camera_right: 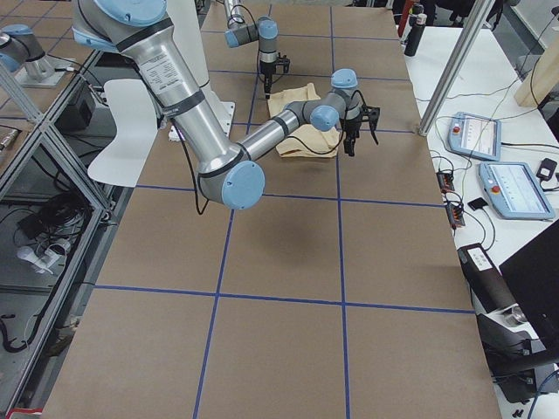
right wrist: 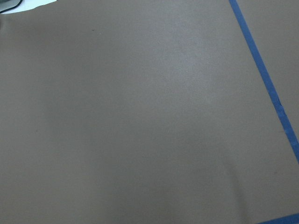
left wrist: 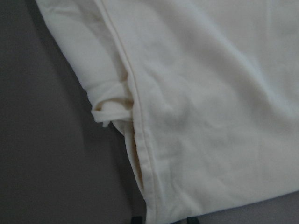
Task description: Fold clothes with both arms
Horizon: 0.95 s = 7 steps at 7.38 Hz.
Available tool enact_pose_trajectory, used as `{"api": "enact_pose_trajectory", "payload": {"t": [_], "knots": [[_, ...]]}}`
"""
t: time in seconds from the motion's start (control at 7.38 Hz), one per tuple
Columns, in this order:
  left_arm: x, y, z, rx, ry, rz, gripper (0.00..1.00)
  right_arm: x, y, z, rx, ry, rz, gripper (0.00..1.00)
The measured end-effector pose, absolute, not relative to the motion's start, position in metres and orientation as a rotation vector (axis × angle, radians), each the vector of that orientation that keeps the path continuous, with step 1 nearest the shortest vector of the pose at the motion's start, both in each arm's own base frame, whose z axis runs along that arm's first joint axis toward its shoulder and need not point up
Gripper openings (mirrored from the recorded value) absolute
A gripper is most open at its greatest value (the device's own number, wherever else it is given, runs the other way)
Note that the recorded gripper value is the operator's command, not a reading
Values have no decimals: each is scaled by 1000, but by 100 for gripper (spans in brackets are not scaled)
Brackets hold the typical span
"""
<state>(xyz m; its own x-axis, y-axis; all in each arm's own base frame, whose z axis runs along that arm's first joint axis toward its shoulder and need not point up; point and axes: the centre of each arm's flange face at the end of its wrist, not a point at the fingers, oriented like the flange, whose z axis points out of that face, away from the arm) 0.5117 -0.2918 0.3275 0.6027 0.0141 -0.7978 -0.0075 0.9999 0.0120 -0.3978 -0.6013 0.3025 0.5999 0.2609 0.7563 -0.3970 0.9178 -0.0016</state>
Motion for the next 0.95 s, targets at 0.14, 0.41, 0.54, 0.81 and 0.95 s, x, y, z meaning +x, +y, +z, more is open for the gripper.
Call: {"api": "enact_pose_trajectory", "payload": {"t": [0.14, 0.41, 0.54, 0.81, 0.95], "knots": [[512, -292, 328, 9, 923, 12, 26, -398, -601, 302, 173, -846, 384, 100], [514, -288, 325, 5, 927, 14, 0, -398, -601, 303, 173, -846, 386, 100], [514, -287, 324, 4, 929, 14, 0, -398, -601, 303, 173, -846, 386, 100], [505, -299, 325, 24, 927, 8, 0, -398, -601, 303, 174, -845, 387, 100], [492, -318, 332, 55, 911, 2, 0, -398, -601, 303, 174, -846, 387, 100]]}}
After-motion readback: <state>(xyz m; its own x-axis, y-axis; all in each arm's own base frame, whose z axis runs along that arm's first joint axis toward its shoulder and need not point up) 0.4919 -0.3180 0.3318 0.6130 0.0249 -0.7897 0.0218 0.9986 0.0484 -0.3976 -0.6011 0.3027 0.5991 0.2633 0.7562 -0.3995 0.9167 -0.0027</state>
